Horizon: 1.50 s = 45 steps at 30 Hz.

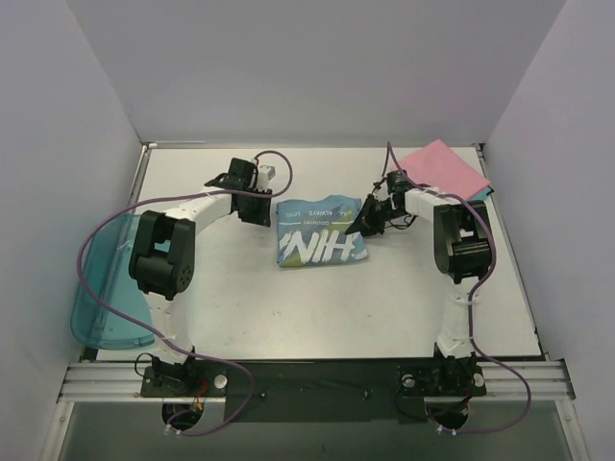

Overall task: Fold and stack the t-shirts
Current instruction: Fold the long partially folded tshirt into a neat square, then put the neatly folded tshirt into the corner of the board with the right arm

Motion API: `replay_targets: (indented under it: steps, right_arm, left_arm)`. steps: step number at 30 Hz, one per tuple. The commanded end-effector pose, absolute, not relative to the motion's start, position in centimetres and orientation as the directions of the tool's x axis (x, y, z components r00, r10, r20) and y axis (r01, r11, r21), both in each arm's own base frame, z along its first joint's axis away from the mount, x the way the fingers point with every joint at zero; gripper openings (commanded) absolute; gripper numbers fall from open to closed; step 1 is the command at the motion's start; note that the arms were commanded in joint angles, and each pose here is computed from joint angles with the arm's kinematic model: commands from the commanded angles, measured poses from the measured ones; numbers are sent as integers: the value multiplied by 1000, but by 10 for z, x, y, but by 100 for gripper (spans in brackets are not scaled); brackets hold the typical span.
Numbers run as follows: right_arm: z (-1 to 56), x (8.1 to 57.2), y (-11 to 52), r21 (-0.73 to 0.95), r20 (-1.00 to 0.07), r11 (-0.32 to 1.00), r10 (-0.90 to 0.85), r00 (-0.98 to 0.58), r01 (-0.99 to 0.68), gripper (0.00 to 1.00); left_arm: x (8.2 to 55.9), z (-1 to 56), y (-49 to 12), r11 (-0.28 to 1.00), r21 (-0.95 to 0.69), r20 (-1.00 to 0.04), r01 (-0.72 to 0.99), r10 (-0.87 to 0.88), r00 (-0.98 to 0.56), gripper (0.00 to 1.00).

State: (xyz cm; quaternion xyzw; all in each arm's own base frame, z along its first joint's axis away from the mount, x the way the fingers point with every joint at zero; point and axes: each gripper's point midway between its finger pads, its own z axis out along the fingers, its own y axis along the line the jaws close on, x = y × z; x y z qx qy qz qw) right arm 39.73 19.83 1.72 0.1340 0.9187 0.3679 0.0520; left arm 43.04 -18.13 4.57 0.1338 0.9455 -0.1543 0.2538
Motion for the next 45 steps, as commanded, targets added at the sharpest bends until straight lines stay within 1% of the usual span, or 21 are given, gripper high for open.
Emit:
replay_targets:
  steps: [1,5,9,15,19,20,24,27,31,34,35,36,37,38,39,40,41,42,43,44,45]
  right_arm:
    - [17,388,187,613,9,763,254,-967,206,0]
    - [14,383,172,568,-1,775,336,-942,276,0]
    - [17,385,160,576,-33,742,440,-897,342,0]
    - [10,380,143,570,-18,665,598,-802,483,0]
    - [6,373,129,552,-28,625,675,-737,551,0]
    - [6,374,125,566,-47,614,690,-723,550,0]
    - [5,369,114,569,-54,578,736,-674,585,0]
    - [11,373,110,537,-107,650,684,-721,538,0]
    - [23,382,100,420,-169,765,595,-786,488,0]
    - [40,407,98,390,-232,815,537,-811,429,0]
    - [45,420,99,376,-235,830,516,-823,413,0]
    - [51,429,101,367,-258,854,474,-842,369,0]
    - [51,440,103,349,-242,869,445,-862,351,0]
    - [37,446,106,322,-221,896,385,-896,306,0]
    - [58,461,112,323,-245,907,355,-902,269,0]
    - [41,463,111,290,-220,928,302,-928,233,0]
    - [60,476,116,289,-251,936,277,-927,202,0]
    - [47,477,113,253,-233,950,246,-941,186,0]
    - [61,491,115,256,-271,953,235,-934,165,0]
    - [57,495,116,254,-266,954,230,-936,162,0]
    - [68,506,117,270,-301,951,232,-925,151,0]
  left_arm:
    - [440,72,-180,911,-199,-573,361,191,-797,38]
    - [444,75,-175,915,-199,-582,350,178,-794,38]
    - [445,76,-173,918,-194,-588,346,174,-790,38]
    - [443,75,-170,919,-194,-589,344,172,-790,38]
    - [441,74,-168,920,-194,-590,342,169,-790,38]
    - [441,74,-167,920,-193,-591,342,169,-789,38]
    - [441,74,-164,922,-192,-593,337,165,-788,38]
    - [442,74,-163,922,-191,-593,337,165,-788,38]
    - [445,76,-163,922,-189,-598,337,163,-784,38]
    - [448,77,-163,923,-188,-603,336,161,-781,38]
    - [449,78,-162,924,-185,-605,334,161,-780,38]
    - [450,78,-162,925,-182,-606,334,162,-779,38]
    - [451,79,-162,924,-181,-609,336,163,-776,38]
    - [452,80,-160,926,-176,-612,334,163,-774,38]
    - [453,80,-160,926,-177,-611,335,163,-774,38]
    - [453,80,-160,926,-175,-611,334,163,-774,38]
    - [453,80,-158,927,-173,-612,331,162,-774,38]
    - [454,79,-157,928,-172,-612,329,161,-775,38]
    - [454,80,-156,929,-171,-614,329,161,-773,38]
    - [454,79,-155,930,-168,-612,327,162,-774,38]
    - [455,79,-155,930,-169,-613,327,160,-773,38]
